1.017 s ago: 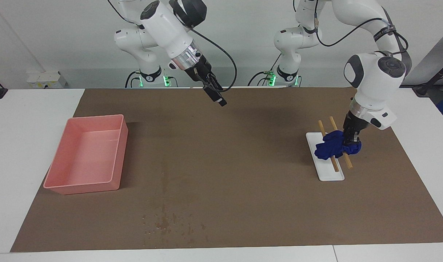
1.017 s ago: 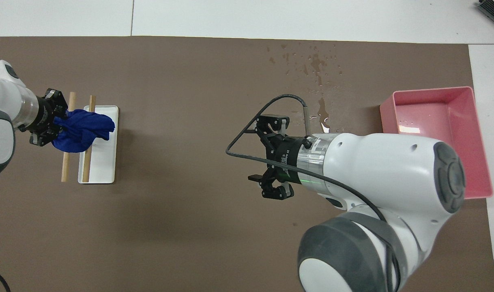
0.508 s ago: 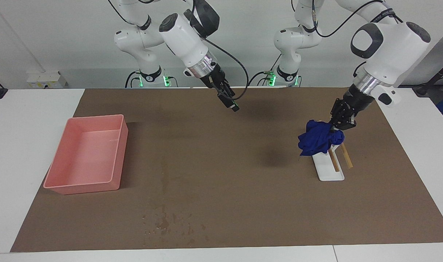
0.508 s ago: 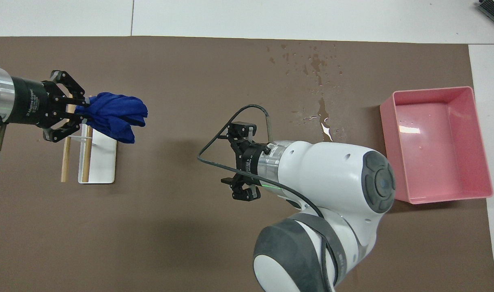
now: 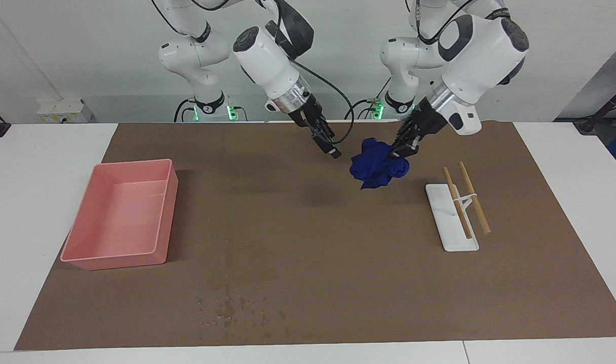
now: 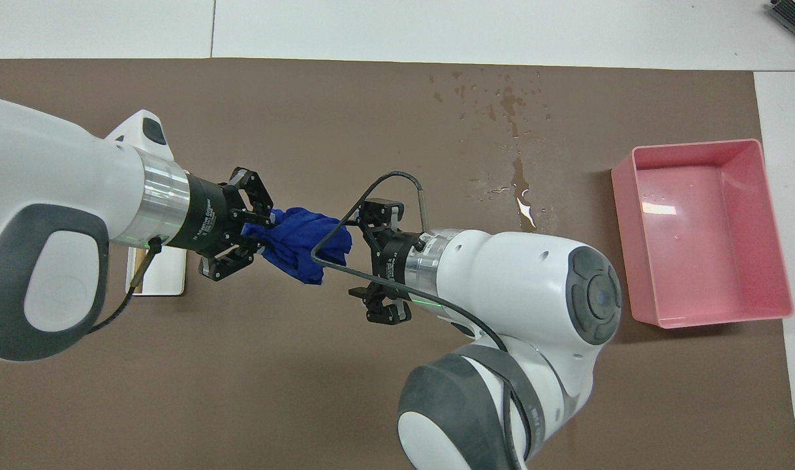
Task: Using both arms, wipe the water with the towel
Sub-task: 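Carry the towel with the left gripper into the right gripper's grasp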
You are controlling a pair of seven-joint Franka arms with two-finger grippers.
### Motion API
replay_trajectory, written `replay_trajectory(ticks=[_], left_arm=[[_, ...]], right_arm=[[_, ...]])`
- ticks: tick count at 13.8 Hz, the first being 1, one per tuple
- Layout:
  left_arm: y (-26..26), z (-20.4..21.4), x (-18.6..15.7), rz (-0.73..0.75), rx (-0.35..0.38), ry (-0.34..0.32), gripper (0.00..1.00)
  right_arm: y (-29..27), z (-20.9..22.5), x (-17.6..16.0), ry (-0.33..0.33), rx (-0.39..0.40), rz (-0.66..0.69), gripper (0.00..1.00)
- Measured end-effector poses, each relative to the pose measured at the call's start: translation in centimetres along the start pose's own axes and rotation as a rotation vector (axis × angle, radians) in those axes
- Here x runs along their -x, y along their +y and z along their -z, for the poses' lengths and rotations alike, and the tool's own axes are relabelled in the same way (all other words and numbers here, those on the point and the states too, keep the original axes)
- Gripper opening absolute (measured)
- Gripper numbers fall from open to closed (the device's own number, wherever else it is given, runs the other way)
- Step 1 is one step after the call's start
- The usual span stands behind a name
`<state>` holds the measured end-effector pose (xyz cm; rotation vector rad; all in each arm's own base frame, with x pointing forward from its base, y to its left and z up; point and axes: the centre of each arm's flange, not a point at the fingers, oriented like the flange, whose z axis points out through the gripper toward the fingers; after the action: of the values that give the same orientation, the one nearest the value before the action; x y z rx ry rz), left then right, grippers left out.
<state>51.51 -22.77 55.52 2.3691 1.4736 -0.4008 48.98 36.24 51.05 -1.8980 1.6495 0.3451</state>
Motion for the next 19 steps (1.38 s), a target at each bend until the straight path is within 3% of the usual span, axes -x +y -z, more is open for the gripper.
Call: replay_trajectory(ticks=[3,5,10,11,14,17,18,19], left_arm=[[-0.7,-1.5,3.1,0.013,-0.029,-0.014,0.19],[-0.8,-1.6,4.9,0.04,-0.024,-0.066,0.19],[-0.8,-1.3,5.0,0.055,-0.015,-0.095,0.19],[-0.8,-1.3,5.0,0.055,-0.015,-0.095,0.19],[-0.8,-1.2,5.0,0.056,-0.012,-0.095,0.19],[-0.7,-1.0,4.9,0.058,-0.003,-0.094,0.19],[-0.7,-1.0,4.9,0.057,-0.003,-0.094,0.19],[-0.7,-1.0,4.9,0.057,-0.003,-0.094,0.19]], right_arm=[[0.1,-0.4,0.0,0.001,0.004,-0.002,1.0],[0.2,-0.8,0.2,-0.001,0.003,0.002,1.0],[0.2,-0.9,0.2,-0.001,0.0,0.002,1.0],[0.2,-0.9,0.2,-0.001,0.0,0.002,0.93],[0.2,-0.9,0.2,-0.001,0.0,0.002,0.52],[0.2,-0.9,0.2,-0.001,-0.001,0.001,0.22],[0.2,-0.9,0.1,-0.001,0.0,0.001,0.14],[0.2,-0.9,0.1,-0.001,0.002,0.0,0.13]])
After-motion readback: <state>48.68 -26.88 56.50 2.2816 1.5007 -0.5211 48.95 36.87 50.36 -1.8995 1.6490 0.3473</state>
